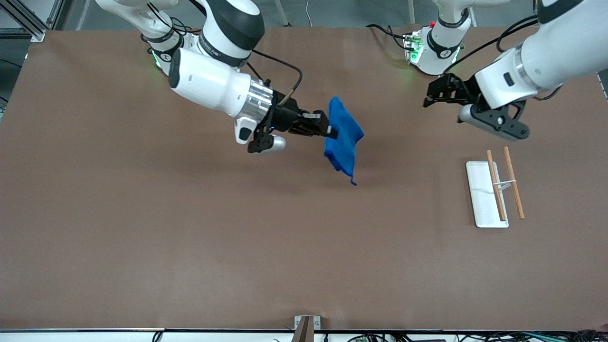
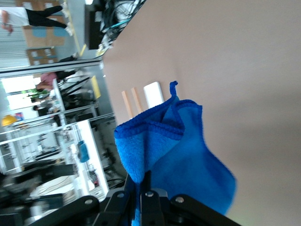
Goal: Right arm passes towel to left arm to hang
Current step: 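Carry the towel toward the left gripper while the left gripper reaches it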
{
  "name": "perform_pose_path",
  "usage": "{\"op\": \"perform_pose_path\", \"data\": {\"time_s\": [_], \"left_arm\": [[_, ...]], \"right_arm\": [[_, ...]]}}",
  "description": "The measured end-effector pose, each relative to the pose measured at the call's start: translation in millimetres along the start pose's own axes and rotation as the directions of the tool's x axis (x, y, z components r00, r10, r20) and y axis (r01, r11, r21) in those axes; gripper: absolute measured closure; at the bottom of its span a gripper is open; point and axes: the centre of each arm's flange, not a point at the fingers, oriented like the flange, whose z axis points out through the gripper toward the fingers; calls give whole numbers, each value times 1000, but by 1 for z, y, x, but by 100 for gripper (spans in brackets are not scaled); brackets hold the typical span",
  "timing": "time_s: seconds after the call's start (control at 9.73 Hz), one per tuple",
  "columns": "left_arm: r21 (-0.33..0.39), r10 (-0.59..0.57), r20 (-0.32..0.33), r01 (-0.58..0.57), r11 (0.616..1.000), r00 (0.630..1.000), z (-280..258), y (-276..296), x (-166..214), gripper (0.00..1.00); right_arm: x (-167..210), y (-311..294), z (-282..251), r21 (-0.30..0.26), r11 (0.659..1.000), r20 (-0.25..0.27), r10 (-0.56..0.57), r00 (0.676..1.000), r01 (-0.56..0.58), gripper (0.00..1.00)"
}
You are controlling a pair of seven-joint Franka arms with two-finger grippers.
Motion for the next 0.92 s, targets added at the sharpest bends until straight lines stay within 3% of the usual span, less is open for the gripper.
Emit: {"op": "perform_pose_path", "data": {"time_s": [0.21, 0.41, 0.72, 0.92], "left_arm": [[-155, 64, 57, -54, 986, 996, 37, -15, 8, 0], [-316, 120, 40, -101, 943, 992, 58, -49, 7, 0], [-531, 135, -73, -153, 833, 988, 75, -99, 0, 0], [-665, 116, -125, -170, 728, 985, 83, -106, -4, 0]], "right_arm": [[-1, -28, -1, 130, 988, 56, 71, 996, -78, 94], [-14, -50, -6, 239, 959, 114, 129, 985, -153, 94], [-30, -61, -5, 284, 942, 125, 145, 981, -176, 94], [-29, -60, -4, 292, 940, 114, 151, 982, -178, 94]]}}
